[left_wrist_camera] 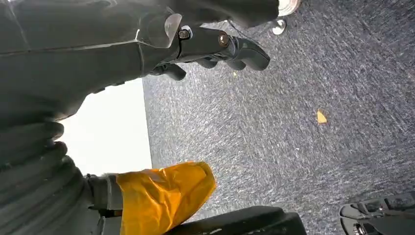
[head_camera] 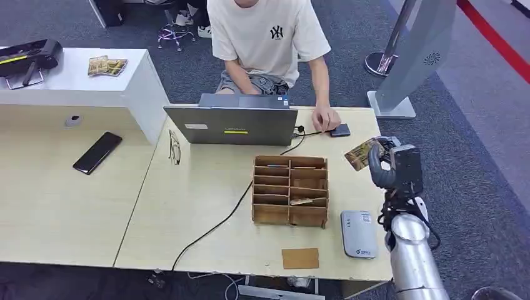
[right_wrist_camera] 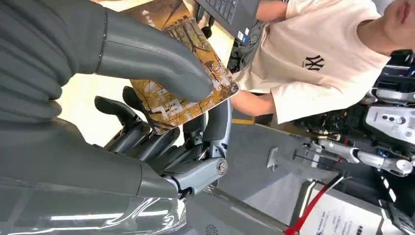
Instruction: Pass the card to the sensor for recognition and then transmit it.
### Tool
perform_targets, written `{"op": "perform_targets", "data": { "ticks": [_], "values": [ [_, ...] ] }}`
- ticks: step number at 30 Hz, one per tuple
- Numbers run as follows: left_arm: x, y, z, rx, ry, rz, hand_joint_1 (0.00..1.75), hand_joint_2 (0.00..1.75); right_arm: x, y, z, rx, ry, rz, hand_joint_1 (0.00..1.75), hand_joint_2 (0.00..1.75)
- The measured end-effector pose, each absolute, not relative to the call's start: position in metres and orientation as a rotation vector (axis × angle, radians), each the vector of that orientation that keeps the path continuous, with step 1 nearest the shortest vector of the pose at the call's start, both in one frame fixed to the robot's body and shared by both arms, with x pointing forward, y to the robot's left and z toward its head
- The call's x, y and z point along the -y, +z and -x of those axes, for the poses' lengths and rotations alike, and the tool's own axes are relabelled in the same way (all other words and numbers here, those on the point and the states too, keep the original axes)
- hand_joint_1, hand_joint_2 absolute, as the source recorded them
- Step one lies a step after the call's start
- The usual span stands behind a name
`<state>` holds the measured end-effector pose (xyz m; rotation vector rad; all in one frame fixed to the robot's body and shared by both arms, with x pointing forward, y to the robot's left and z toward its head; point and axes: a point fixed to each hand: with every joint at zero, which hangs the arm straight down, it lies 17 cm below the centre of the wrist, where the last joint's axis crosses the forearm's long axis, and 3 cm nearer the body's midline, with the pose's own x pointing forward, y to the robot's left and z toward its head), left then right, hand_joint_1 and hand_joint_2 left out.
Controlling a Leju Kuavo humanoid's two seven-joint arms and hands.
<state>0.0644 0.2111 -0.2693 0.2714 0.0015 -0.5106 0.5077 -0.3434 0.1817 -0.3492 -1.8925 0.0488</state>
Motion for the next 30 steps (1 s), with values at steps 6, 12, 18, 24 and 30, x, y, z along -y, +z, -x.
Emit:
{"op": "perform_targets", "data": {
  "ticks": [6,12,18,24,30],
  "values": [
    [-0.211,-0.269,-0.063,-0.006,-0.497,-0.269,0.0,1.75,0.348,0.182,-0.504,1.891,0.059,0.348,1.75,1.75],
    [-0.211,-0.27,-0.06,-0.013,-0.478,-0.265,0.0,1.75,0.354,0.172,-0.499,1.862,0.079,0.353,1.75,1.75],
    [-0.211,-0.27,-0.059,-0.017,-0.461,-0.264,0.0,1.75,0.357,0.154,-0.491,1.821,0.109,0.34,1.75,1.75],
    [-0.211,-0.27,-0.056,-0.023,-0.445,-0.262,0.0,1.75,0.357,0.134,-0.478,1.777,0.12,0.31,1.75,1.75],
    [-0.211,-0.27,-0.054,-0.029,-0.433,-0.259,0.0,1.75,0.355,0.123,-0.465,1.758,0.123,0.291,1.75,1.75]
  ]
}}
